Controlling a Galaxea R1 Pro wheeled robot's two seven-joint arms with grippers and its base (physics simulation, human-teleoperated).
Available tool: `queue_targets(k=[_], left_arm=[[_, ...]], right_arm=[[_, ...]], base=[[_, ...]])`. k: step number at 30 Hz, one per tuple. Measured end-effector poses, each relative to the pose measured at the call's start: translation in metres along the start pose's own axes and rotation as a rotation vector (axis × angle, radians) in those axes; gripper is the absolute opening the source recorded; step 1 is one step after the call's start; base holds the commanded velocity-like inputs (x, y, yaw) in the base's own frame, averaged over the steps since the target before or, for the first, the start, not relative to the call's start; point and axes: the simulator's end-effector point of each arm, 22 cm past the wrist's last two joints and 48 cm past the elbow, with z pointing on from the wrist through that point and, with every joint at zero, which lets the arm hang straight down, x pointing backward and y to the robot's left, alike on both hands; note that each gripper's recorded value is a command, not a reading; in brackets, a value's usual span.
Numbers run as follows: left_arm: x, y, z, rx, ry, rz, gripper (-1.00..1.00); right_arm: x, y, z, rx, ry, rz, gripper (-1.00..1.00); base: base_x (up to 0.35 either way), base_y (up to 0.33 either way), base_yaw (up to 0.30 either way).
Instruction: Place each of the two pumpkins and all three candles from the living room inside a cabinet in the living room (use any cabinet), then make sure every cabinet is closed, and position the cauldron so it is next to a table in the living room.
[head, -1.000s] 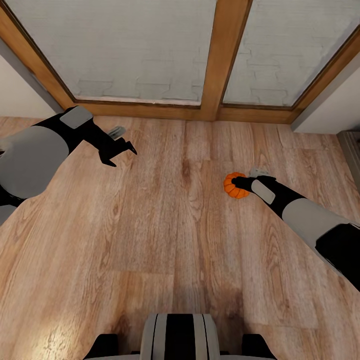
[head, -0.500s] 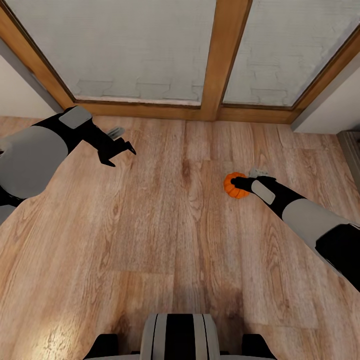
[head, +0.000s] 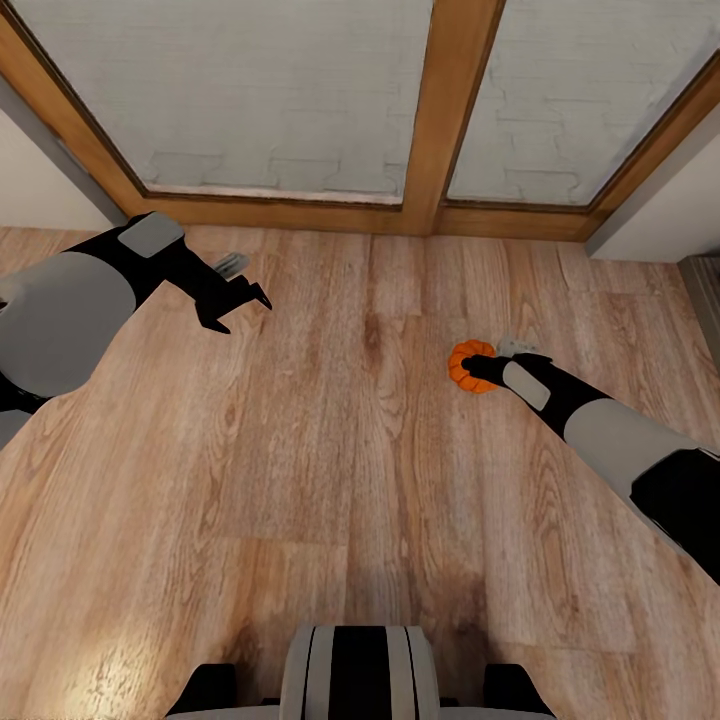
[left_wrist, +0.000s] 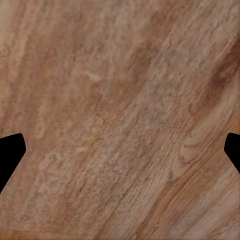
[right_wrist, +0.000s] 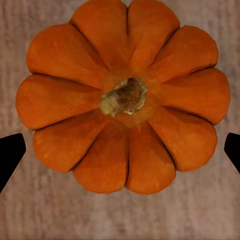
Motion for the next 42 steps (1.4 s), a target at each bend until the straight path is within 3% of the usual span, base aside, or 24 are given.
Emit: queue_targets(k=[5, 13, 42], left_arm=[[0.001, 0.0, 0.001, -0.001, 0.001, 0.0, 1.0], [0.001, 0.001, 0.002, -0.001, 0.002, -0.002, 1.0], [-0.002, 0.008, 0.0, -0.006, -0.002, -0.011, 1.0]], right_arm=[[0.0, 0.002, 0.0, -0.003, -0.002, -0.007, 1.0], [-0.011, 0.024, -0.005, -0.046, -0.028, -0.022, 1.0], [-0.018, 0.032, -0.008, -0.061, -0.044, -0.022, 1.0]], base=[[0.0, 0.0, 0.0], [0.0, 0.0, 0.0], [0.0, 0.0, 0.0]])
